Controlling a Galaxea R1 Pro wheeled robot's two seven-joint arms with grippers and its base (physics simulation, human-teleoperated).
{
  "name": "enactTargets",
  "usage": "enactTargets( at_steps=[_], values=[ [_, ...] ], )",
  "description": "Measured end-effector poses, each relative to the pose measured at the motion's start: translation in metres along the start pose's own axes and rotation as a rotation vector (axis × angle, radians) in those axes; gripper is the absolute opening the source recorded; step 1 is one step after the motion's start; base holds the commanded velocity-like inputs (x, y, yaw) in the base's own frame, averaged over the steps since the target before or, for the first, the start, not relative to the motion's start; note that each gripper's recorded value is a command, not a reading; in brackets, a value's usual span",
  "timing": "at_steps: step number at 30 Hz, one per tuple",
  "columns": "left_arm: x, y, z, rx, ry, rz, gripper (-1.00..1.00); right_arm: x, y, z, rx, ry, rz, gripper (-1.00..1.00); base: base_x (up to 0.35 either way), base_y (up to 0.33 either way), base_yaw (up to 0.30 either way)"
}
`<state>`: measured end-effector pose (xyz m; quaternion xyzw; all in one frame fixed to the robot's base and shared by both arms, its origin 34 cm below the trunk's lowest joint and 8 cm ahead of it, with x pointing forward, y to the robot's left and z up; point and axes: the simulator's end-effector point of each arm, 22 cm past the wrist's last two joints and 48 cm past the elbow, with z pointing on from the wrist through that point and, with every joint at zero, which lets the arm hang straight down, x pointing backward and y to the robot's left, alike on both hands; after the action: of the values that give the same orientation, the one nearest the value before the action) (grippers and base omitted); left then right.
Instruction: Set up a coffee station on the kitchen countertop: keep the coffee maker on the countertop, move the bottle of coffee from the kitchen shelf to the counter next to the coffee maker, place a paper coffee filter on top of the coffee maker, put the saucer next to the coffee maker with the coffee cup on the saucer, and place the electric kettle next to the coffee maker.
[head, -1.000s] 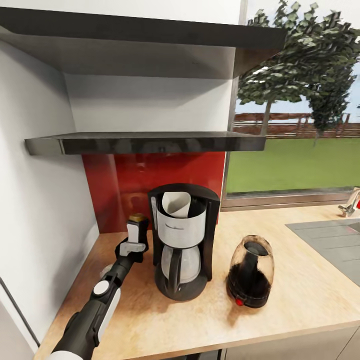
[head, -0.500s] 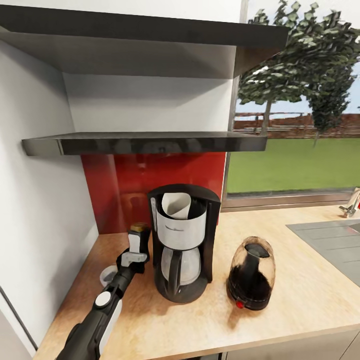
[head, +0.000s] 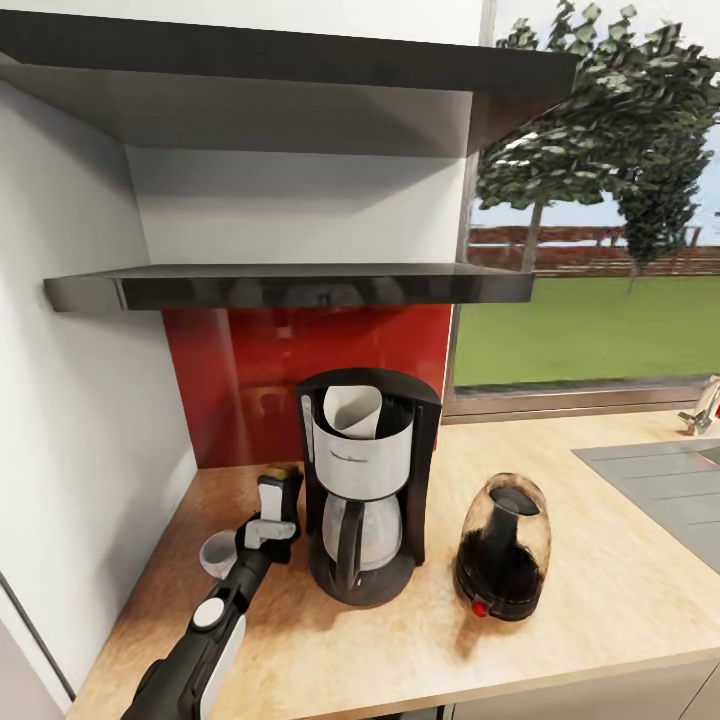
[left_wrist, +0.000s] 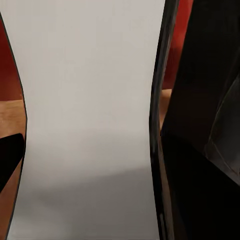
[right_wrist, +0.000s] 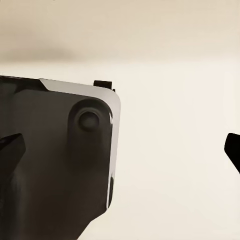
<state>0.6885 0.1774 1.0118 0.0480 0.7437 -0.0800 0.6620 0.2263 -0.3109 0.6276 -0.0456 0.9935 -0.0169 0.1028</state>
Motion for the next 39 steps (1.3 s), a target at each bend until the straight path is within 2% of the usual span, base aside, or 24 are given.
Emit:
enactTargets(
  at_steps=[3,5,11,22,31,32,39],
  values=[
    [-0.010,0.001,0.000,-0.003,-0.049,0.005,-1.00,0.000,0.000,0.000,0.000,0.000,0.000,1.00,0.000,0.000,0.000],
    [-0.010,0.001,-0.001,-0.003,-0.057,0.006,-1.00,0.000,0.000,0.000,0.000,0.000,-0.001,1.00,0.000,0.000,0.000],
    [0.014,0.001,-0.004,-0.002,-0.016,0.002,-1.00,0.000,0.000,0.000,0.000,0.000,-0.001,1.00,0.001,0.000,0.000],
    [0.018,0.001,-0.005,-0.003,-0.008,0.000,-1.00,0.000,0.000,0.000,0.000,0.000,-0.001,1.00,0.115,0.000,0.000],
    [0.041,0.002,-0.010,-0.004,0.038,-0.002,-1.00,0.000,0.000,0.000,0.000,0.000,-0.001,1.00,0.000,0.000,0.000],
    [0.041,0.002,-0.010,-0.004,0.038,-0.002,1.00,0.000,0.000,0.000,0.000,0.000,-0.001,1.00,0.000,0.000,0.000],
    [0.041,0.004,-0.010,-0.005,0.039,0.001,1.00,0.000,-0.001,0.000,0.002,0.000,-0.002,1.00,0.000,0.000,0.000]
  ],
)
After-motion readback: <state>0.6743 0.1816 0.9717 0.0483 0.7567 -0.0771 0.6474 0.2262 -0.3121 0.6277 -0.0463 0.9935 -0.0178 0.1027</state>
